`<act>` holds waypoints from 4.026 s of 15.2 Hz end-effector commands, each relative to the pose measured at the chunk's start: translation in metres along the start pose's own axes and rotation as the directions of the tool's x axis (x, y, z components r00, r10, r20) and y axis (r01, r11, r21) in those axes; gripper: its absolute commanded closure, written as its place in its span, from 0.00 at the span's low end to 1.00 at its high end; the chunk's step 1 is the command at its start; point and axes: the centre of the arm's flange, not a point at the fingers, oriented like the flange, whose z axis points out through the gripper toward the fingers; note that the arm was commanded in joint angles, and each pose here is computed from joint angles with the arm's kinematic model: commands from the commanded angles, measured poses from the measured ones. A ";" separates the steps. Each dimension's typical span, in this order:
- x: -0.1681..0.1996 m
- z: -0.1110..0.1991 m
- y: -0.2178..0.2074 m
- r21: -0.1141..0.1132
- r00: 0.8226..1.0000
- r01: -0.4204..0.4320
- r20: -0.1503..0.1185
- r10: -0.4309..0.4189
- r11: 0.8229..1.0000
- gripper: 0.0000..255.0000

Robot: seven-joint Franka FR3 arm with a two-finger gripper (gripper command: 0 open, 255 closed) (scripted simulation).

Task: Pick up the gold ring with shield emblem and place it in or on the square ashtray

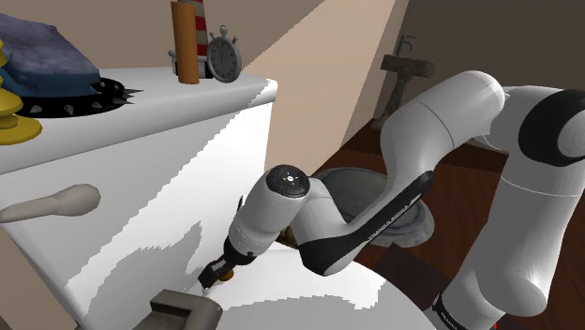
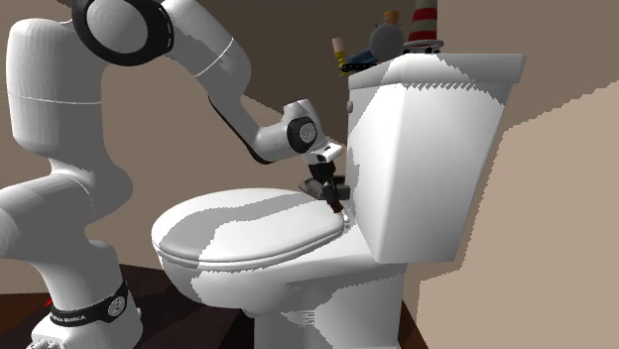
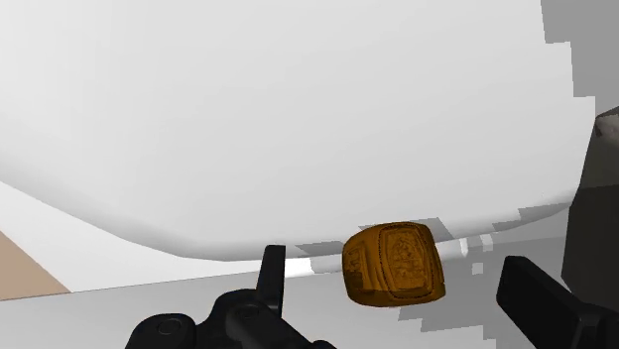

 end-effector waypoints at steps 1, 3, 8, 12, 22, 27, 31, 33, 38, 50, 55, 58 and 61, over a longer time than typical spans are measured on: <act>0.000 0.000 0.000 0.000 1.000 0.000 0.000 0.000 1.000 1.00; 0.000 0.000 0.000 0.000 1.000 0.000 0.000 0.000 1.000 1.00; 0.000 0.000 0.000 0.000 1.000 0.000 0.000 0.000 1.000 1.00; 0.004 -0.010 -0.001 0.000 1.000 0.000 0.000 0.000 1.000 1.00; 0.023 -0.059 -0.006 0.000 1.000 0.000 0.000 0.000 1.000 1.00; 0.033 -0.083 -0.008 0.000 1.000 0.000 0.000 0.000 1.000 1.00; 0.041 -0.102 -0.010 0.000 1.000 0.000 0.000 0.000 1.000 1.00; 0.044 -0.111 -0.011 0.000 1.000 0.000 0.000 0.000 1.000 1.00; 0.049 -0.103 -0.076 0.000 1.000 0.000 0.000 0.000 1.000 1.00; 0.048 -0.071 -0.182 0.000 1.000 0.000 0.000 0.000 1.000 1.00; 0.038 -0.047 -0.180 0.000 1.000 0.000 0.000 0.000 1.000 1.00; 0.032 -0.032 -0.178 0.000 1.000 0.000 0.000 0.000 1.000 1.00; 0.029 -0.024 -0.178 0.000 1.000 0.000 0.000 0.000 1.000 1.00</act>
